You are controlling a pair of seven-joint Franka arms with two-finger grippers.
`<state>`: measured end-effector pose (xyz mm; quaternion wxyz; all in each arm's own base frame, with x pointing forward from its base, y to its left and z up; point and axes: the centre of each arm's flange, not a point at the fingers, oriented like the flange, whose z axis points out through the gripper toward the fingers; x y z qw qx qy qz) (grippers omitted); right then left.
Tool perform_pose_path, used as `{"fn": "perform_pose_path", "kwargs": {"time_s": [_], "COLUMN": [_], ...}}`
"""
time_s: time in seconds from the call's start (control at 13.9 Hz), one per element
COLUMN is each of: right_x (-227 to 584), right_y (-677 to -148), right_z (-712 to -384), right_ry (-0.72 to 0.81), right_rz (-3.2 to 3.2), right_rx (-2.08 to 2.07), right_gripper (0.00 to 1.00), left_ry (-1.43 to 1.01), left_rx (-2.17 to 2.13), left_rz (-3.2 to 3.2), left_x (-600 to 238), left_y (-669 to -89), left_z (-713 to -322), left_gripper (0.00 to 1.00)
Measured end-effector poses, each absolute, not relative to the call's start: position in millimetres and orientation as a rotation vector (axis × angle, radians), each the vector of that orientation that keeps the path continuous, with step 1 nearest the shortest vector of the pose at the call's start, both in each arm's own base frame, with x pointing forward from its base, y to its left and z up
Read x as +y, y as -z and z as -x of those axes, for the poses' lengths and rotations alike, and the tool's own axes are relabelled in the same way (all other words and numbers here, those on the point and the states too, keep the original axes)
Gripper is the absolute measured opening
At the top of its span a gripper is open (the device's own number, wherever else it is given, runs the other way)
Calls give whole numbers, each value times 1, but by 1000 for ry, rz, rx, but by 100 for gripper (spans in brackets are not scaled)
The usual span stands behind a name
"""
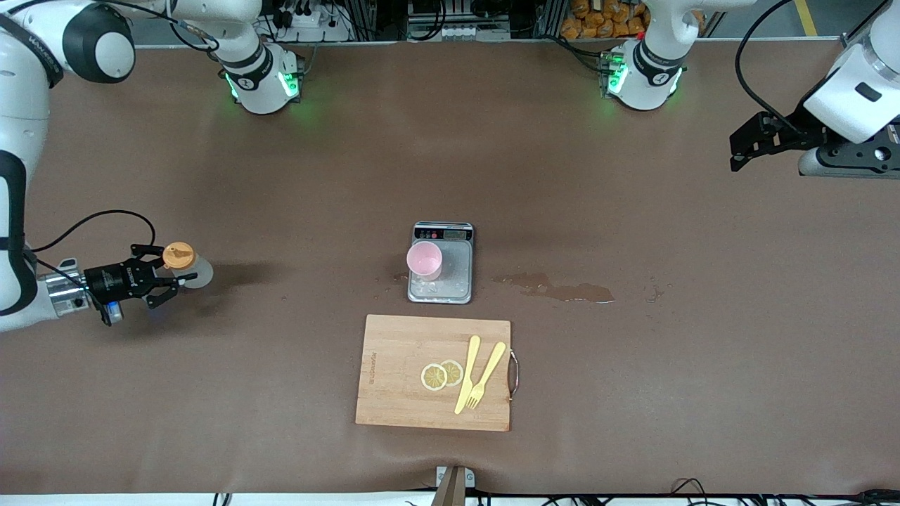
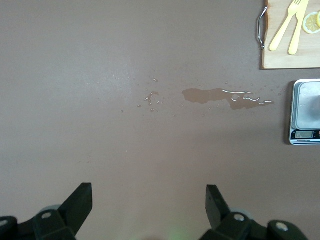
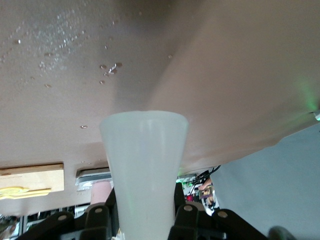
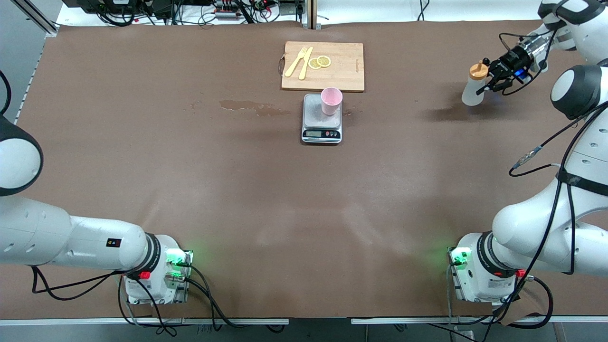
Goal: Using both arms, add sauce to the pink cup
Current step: 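Carry the white bottle back toward its spot with the right gripper, then lower the white bottle onto the table and open the right gripper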
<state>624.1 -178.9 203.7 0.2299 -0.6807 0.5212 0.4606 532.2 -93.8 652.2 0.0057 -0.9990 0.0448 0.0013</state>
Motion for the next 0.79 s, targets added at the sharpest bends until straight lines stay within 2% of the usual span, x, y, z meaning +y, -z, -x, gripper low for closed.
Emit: {"fn": "perform_pose_path", "kwargs": {"time_s": [0.22, 0.79], "right_x": [-200, -221], "right_y": [-174, -137], "right_z": [-612, -594], "right_ry": [-1271, -1270], "right_rz": [1807, 1764], "right_rx": [1406, 1353], "right_gripper": [44, 45], "left_ry": [-5, -3], "left_rx": [141, 141], "left_rz": [3127, 3127], "left_x": [-94, -94], "left_y": [-652, -654], "left_z": [-532, -532], "left_gripper": [100, 100]}}
